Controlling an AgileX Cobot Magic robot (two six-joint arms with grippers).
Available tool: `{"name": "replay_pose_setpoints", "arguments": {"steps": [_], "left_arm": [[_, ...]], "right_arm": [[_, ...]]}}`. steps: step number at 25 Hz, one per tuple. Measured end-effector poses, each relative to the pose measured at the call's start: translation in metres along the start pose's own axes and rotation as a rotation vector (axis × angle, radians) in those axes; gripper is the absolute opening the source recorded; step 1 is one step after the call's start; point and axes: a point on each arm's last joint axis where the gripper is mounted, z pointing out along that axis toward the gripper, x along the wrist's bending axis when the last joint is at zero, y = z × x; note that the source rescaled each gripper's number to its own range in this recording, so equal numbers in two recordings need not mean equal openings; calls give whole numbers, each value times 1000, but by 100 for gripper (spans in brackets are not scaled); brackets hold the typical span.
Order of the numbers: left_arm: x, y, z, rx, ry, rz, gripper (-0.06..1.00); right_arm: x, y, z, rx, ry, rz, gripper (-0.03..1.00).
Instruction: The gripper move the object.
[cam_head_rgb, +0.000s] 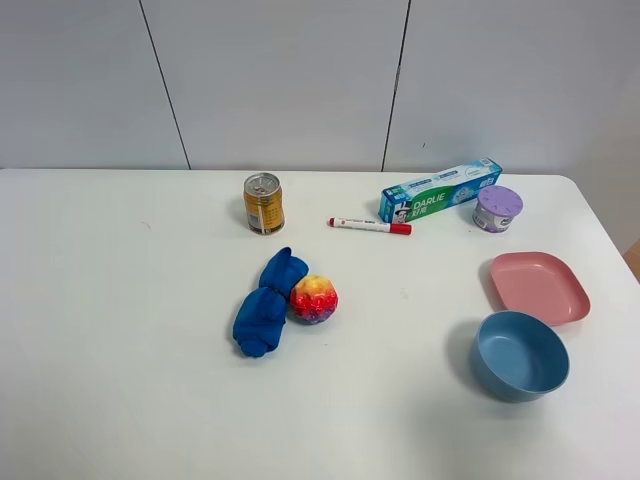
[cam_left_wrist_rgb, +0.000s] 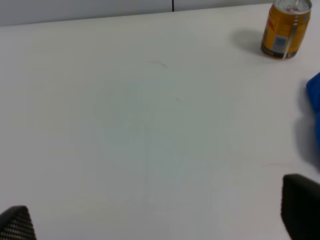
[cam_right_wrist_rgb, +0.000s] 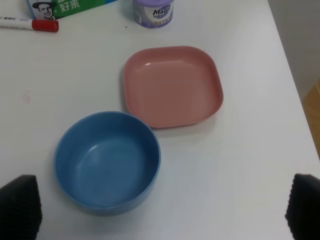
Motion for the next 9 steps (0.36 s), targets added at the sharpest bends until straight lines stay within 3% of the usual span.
{"name": "replay_pose_setpoints", "arguments": {"steps": [9], "left_arm": [[0, 0, 0, 0, 0, 1, 100]], "right_arm": [[0, 0, 0, 0, 0, 0, 100]]}}
